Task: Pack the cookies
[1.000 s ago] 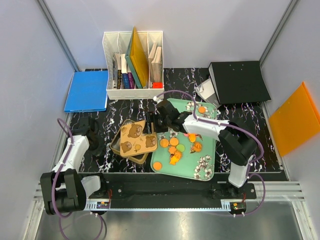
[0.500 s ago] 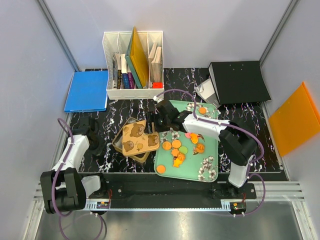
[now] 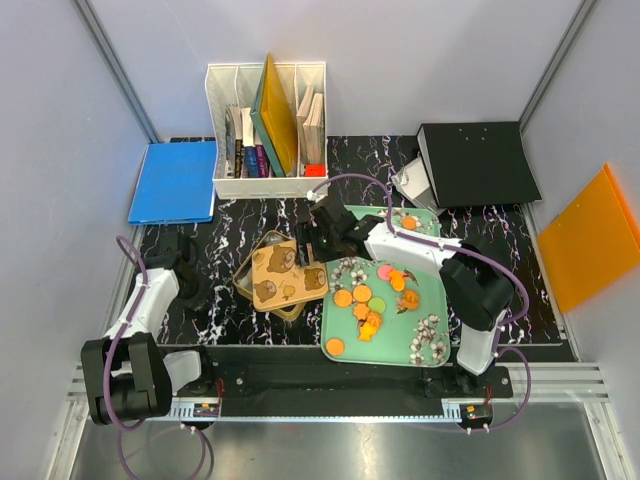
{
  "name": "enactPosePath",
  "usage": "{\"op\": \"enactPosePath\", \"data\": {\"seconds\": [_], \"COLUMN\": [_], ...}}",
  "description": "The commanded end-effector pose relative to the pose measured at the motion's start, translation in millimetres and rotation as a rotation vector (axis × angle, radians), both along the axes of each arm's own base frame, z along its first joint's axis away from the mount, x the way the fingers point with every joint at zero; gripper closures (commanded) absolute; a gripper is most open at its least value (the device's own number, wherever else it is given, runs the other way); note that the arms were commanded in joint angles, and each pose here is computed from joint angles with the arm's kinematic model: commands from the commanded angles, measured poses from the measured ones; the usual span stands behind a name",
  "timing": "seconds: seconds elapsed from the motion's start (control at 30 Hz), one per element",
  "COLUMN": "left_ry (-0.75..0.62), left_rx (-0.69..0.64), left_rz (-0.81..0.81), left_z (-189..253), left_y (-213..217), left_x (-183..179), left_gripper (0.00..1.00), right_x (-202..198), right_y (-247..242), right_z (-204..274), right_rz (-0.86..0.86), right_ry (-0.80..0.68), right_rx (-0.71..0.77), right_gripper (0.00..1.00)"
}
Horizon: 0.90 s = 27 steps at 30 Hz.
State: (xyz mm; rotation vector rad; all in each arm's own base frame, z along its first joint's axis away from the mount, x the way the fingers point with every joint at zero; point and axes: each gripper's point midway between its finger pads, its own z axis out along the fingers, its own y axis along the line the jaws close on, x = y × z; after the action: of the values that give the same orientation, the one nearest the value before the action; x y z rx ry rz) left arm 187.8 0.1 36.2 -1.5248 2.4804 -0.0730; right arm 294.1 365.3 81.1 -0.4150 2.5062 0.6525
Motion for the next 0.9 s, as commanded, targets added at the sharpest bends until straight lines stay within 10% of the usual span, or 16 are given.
{"op": "enactPosePath", "data": {"seconds": [0.0, 0.87], "left_ry": [-0.029, -0.096], "left_rx": [-0.015, -0.056], "left_rz": [-0.019, -0.104], "left_z": [1, 17], "left_y": [-3, -10], "left_x": [8, 33], "left_gripper": [0.87, 0.65], "right_x": [13, 27], "right_y": [-51, -77], "right_z": [-22, 13], "right_rz": [-0.067, -0.1], "right_ry": [0.0, -0.061], "right_rx": [-0.207, -0.233], "right_gripper": [0.19, 0.15]}}
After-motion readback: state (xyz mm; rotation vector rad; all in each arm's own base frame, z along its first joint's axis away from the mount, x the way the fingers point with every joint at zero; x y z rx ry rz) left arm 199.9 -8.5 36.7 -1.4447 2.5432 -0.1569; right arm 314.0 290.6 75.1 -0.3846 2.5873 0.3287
